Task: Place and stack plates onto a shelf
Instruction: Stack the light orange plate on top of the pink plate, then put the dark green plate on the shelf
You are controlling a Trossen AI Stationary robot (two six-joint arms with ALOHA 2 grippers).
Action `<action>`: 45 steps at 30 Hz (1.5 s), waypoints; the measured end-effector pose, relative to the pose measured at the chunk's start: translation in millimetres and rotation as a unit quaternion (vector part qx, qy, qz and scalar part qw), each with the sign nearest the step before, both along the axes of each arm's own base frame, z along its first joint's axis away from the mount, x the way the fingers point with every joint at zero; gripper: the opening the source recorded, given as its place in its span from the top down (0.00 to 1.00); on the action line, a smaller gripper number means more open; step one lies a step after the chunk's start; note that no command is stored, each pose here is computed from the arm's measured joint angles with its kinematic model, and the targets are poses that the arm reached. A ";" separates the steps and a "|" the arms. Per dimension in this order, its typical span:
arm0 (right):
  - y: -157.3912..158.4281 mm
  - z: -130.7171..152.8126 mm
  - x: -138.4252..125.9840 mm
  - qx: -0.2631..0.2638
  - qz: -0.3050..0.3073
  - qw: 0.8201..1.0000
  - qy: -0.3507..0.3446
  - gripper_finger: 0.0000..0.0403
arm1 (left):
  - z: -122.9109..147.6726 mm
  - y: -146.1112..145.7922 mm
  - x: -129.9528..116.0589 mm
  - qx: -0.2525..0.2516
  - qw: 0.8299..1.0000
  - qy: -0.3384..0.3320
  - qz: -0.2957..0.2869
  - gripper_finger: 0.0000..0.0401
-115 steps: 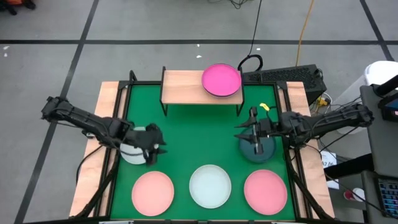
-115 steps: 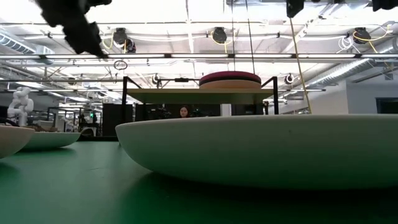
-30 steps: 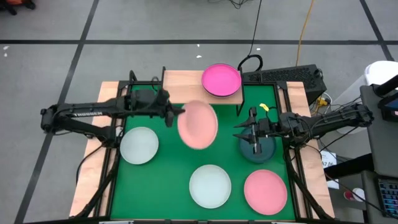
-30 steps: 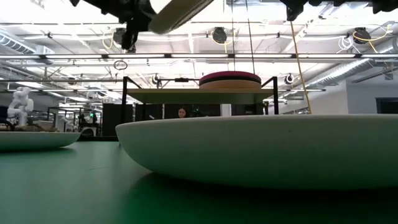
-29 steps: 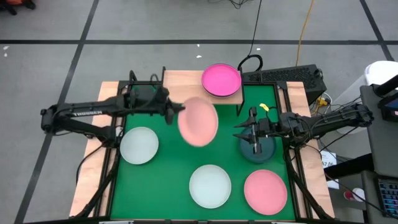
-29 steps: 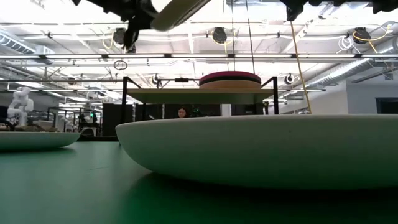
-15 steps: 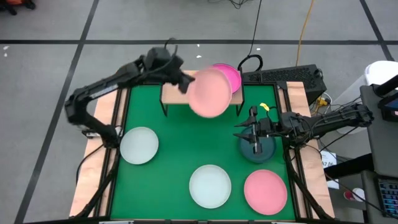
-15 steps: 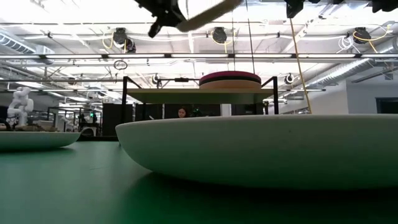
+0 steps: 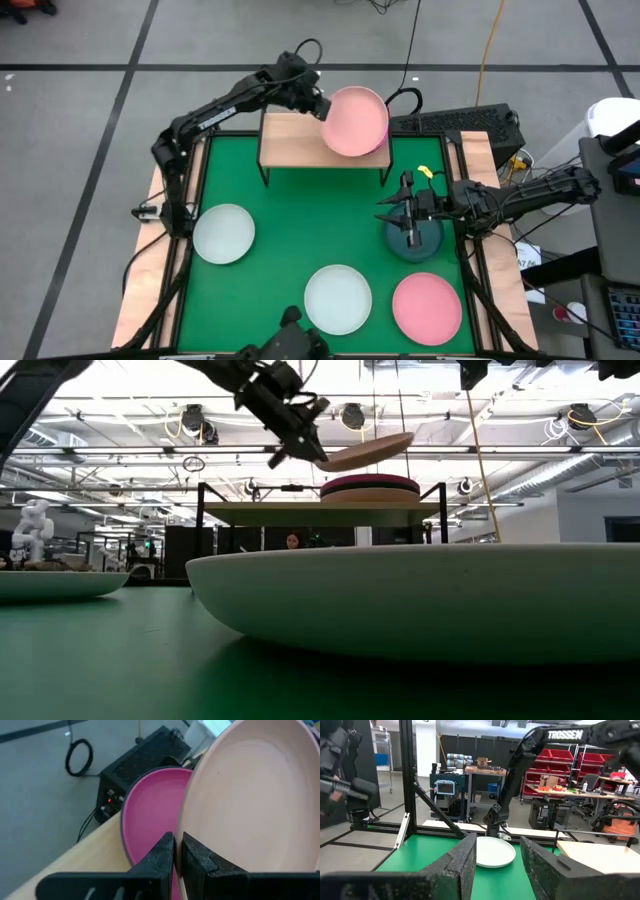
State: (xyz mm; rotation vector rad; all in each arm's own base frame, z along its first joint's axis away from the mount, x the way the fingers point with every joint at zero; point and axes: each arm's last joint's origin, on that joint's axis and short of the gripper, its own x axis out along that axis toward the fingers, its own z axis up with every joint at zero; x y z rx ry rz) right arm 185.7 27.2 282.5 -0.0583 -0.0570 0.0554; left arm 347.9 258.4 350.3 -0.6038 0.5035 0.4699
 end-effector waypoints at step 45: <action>-0.2 -7.4 0.2 -0.006 -0.002 0.999 0.037 0.66 | 82.4 -55.2 -43.1 0.156 0.976 -0.054 -0.139 0.76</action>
